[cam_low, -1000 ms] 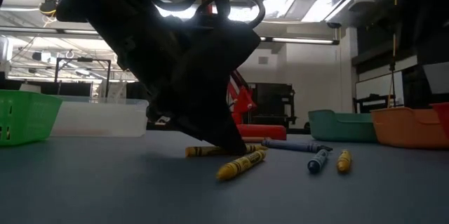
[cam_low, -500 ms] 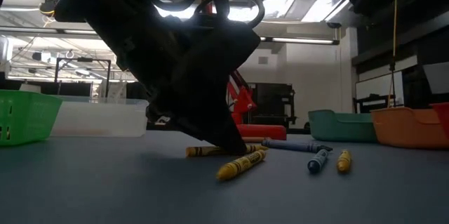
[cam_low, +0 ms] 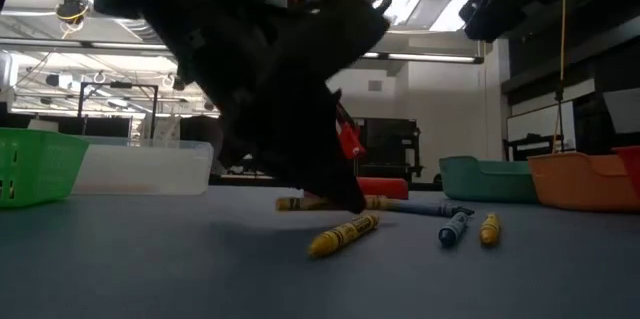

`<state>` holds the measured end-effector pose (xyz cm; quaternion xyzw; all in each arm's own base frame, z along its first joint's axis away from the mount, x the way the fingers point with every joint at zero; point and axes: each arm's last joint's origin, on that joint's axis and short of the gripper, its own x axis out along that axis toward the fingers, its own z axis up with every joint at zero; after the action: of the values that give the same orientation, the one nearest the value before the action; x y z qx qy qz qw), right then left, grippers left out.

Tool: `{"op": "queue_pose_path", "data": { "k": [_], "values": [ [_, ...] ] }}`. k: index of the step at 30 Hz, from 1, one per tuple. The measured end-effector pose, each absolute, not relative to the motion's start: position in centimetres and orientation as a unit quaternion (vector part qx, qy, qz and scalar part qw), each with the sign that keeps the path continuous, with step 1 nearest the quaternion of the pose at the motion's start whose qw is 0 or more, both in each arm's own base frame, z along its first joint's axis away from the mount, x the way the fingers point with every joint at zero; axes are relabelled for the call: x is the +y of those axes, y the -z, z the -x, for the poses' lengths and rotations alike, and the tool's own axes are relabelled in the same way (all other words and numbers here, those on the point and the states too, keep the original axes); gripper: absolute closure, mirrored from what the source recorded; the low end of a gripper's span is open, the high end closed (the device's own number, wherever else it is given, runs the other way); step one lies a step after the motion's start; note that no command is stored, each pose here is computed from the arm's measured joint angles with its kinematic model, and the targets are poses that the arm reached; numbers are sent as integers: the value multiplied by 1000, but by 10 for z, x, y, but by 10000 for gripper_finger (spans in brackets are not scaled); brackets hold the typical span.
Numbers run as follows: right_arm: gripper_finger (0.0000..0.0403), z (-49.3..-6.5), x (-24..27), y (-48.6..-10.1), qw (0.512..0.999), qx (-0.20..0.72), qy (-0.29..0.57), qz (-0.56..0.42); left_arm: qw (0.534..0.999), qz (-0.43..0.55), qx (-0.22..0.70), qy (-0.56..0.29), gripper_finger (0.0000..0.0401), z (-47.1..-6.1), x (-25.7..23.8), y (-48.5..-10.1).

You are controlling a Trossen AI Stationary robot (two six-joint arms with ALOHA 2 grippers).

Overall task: Sort crayons
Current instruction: Put the golden crayon into the green bin

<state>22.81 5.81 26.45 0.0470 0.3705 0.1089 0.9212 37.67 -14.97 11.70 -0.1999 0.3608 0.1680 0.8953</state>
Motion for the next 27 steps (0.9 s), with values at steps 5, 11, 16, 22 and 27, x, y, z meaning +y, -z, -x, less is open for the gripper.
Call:
{"op": "queue_pose_path", "data": {
  "k": [5,11,16,22,27],
  "values": [
    [269,-242,62,-249,911,395,-107,-45,901,203,363,-125,396,-386,-156,-129],
    [269,-254,65,-233,902,417,-104,-42,916,167,358,-64,396,-399,-164,-151],
    [269,-259,66,-221,893,436,-101,-39,912,126,387,-47,396,-401,-165,-173],
    [269,-267,68,-212,892,439,-101,-39,905,85,413,-48,396,-391,-161,-208],
    [269,-270,69,-210,894,435,-101,-40,905,77,416,-46,396,-373,-155,-245]
  ]
}}
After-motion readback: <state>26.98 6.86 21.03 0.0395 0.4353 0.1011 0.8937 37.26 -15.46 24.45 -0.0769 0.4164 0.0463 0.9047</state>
